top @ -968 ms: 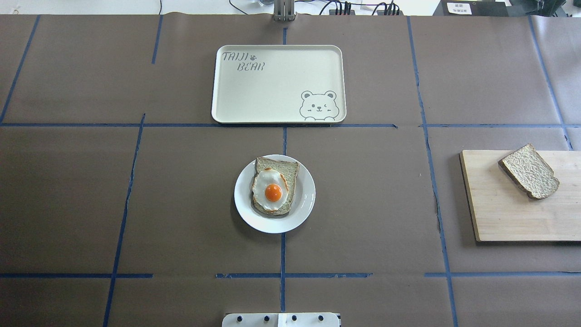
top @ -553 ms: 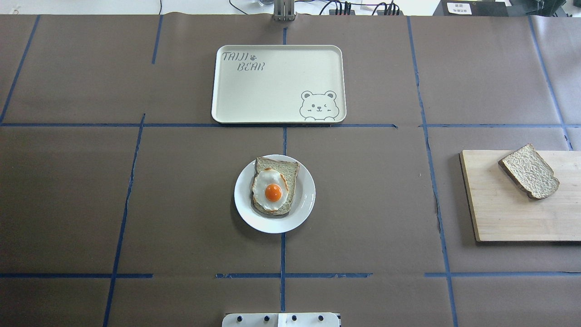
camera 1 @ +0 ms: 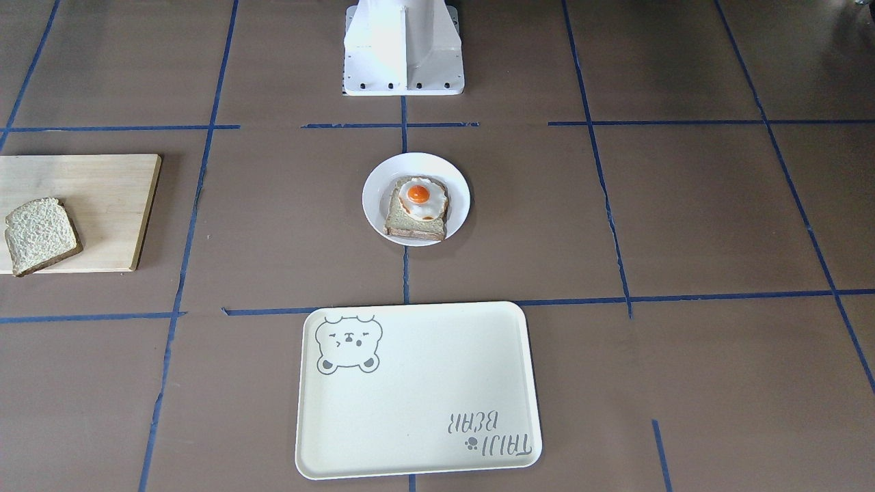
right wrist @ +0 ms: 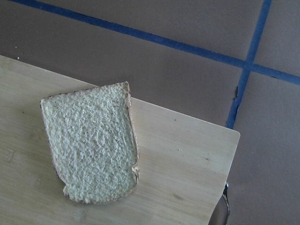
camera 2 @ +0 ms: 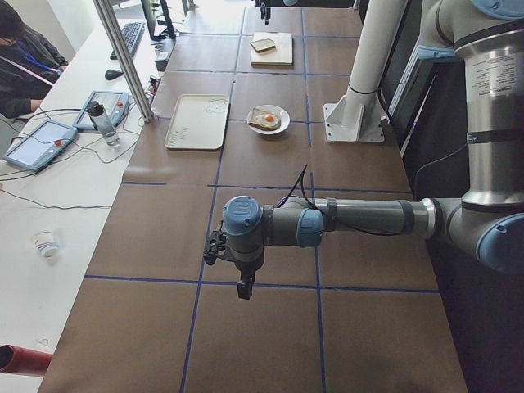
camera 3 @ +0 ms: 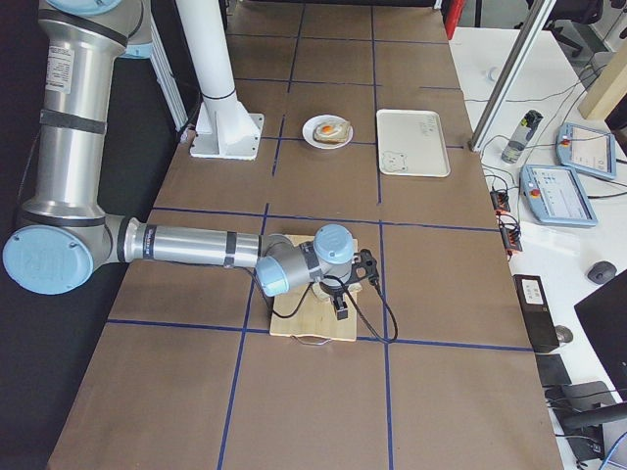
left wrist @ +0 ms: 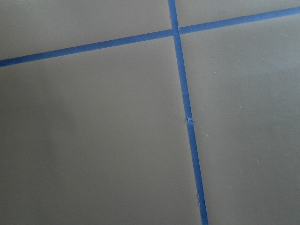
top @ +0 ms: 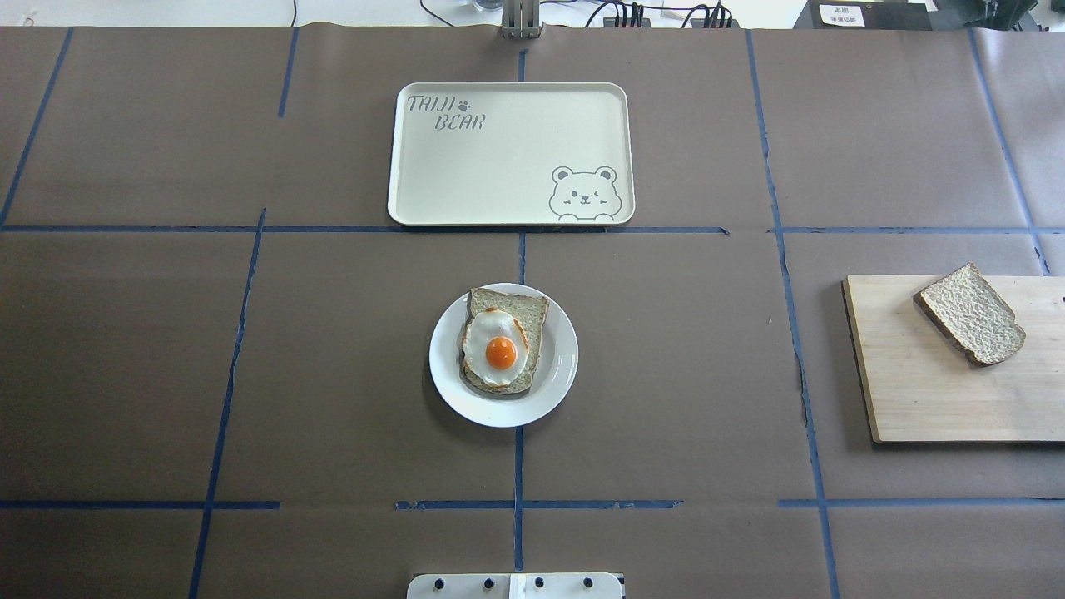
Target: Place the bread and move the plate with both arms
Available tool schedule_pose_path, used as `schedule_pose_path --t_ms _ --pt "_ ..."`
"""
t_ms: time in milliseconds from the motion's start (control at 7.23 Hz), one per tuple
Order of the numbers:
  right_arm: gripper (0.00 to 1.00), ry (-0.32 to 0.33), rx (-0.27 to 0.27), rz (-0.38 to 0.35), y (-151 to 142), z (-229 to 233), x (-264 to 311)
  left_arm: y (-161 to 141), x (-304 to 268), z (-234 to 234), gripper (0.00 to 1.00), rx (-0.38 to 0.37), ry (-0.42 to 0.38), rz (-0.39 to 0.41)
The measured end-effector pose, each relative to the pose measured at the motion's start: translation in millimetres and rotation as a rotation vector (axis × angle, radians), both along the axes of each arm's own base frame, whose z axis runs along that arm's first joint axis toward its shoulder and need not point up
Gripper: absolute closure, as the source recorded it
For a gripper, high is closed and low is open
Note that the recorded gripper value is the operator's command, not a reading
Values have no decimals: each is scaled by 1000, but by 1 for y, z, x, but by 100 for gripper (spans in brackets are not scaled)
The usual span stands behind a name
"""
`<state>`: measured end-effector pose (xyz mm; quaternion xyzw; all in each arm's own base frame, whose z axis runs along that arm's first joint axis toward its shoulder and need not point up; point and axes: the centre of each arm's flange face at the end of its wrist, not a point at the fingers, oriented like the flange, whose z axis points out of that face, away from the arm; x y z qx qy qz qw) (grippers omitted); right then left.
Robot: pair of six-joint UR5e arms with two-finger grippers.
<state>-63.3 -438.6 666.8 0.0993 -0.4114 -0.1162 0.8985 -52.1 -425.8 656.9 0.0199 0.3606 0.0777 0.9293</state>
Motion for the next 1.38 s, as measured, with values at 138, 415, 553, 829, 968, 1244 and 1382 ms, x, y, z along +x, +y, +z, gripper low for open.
schedule_pose_path --t_ms 138,415,553,829,968,1244,1382 --pt "9 -37 -16 36 1 5 -19 0 0 0 0 -1 0 0" --pt "11 -78 -66 58 3 3 -53 0 0 0 0 -1 0 0" --pt "15 -79 -83 57 4 7 -60 0 0 0 0 -1 0 0" --pt "23 -74 -107 57 6 17 -63 0 0 -1 0 1 0 0" --pt "31 -70 -118 59 7 22 -62 0 0 -1 0 2 0 0" --pt "40 -68 -127 61 6 25 -63 0 0 -1 0 2 0 0" --pt "40 -68 -127 61 6 25 -63 0 0 -1 0 2 0 0"
